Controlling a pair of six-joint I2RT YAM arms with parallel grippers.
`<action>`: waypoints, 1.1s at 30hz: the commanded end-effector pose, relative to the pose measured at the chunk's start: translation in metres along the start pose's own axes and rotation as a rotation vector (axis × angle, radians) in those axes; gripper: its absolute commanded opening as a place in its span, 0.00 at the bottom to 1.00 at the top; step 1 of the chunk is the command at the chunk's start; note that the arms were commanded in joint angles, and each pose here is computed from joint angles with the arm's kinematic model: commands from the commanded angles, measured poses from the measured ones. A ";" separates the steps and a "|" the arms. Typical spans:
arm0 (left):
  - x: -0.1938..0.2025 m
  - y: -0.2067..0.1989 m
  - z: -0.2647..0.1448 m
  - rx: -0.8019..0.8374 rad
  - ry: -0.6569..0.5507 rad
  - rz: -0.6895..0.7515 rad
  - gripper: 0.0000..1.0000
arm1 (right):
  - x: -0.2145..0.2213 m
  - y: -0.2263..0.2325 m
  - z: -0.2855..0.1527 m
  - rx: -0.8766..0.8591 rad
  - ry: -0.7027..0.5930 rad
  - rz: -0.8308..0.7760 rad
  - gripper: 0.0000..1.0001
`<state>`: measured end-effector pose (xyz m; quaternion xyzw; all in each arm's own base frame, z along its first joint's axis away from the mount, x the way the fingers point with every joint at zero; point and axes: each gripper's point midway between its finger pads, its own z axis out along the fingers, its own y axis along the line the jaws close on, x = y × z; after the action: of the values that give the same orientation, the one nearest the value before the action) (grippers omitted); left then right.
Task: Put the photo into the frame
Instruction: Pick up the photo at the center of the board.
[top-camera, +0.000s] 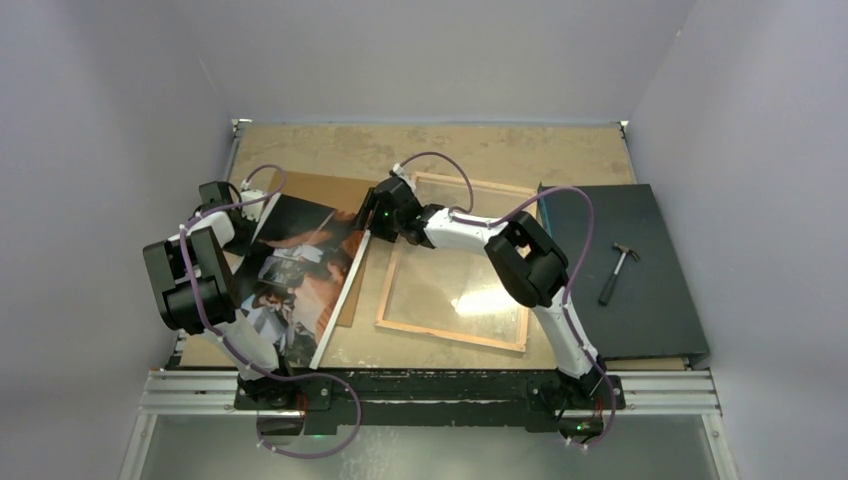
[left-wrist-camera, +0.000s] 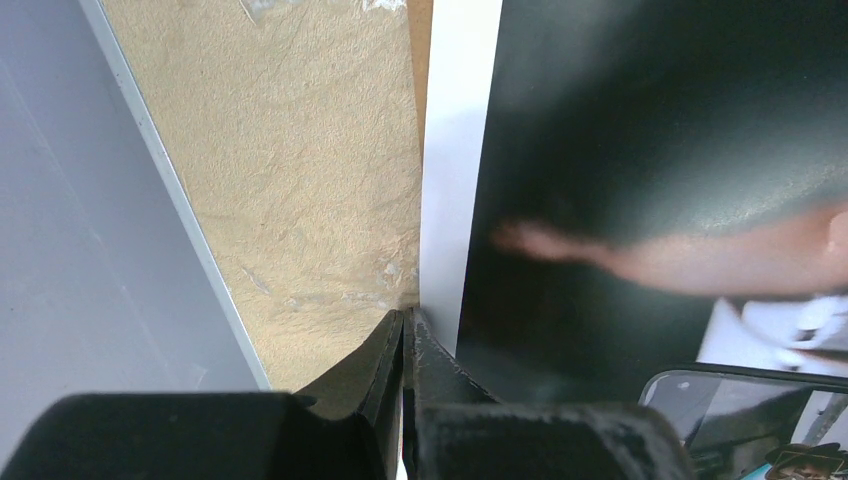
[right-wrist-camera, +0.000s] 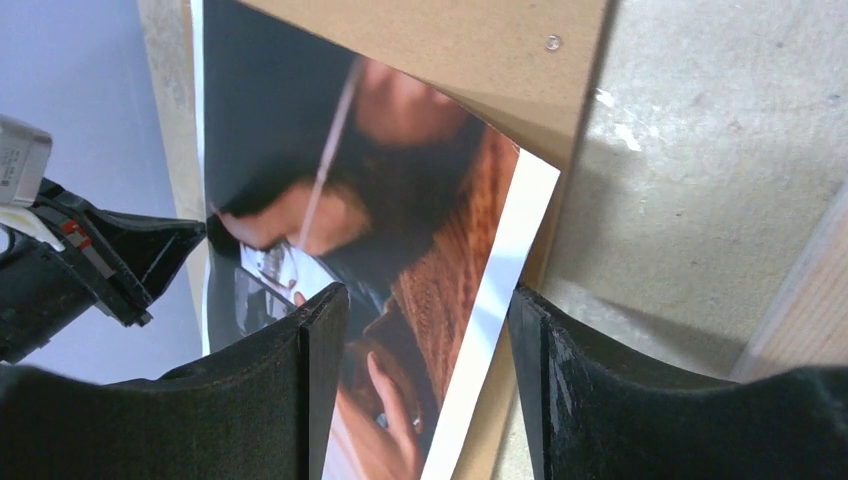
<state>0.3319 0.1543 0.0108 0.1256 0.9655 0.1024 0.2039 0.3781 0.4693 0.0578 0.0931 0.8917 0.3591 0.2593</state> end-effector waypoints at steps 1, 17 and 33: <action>0.066 -0.092 0.006 0.336 0.223 -0.061 0.00 | -0.030 0.050 -0.028 -0.065 -0.100 -0.055 0.62; 0.064 -0.090 0.005 0.333 0.217 -0.062 0.00 | 0.004 0.041 -0.008 -0.123 0.013 -0.026 0.30; -0.106 -0.043 -0.130 0.327 -0.193 -0.045 0.40 | -0.049 0.095 -0.035 -0.139 -0.049 0.044 0.00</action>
<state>0.3557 0.1001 0.0863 0.1253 0.9677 -0.0384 0.2156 0.3832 0.4979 0.1160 0.0838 0.8744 0.4015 0.2593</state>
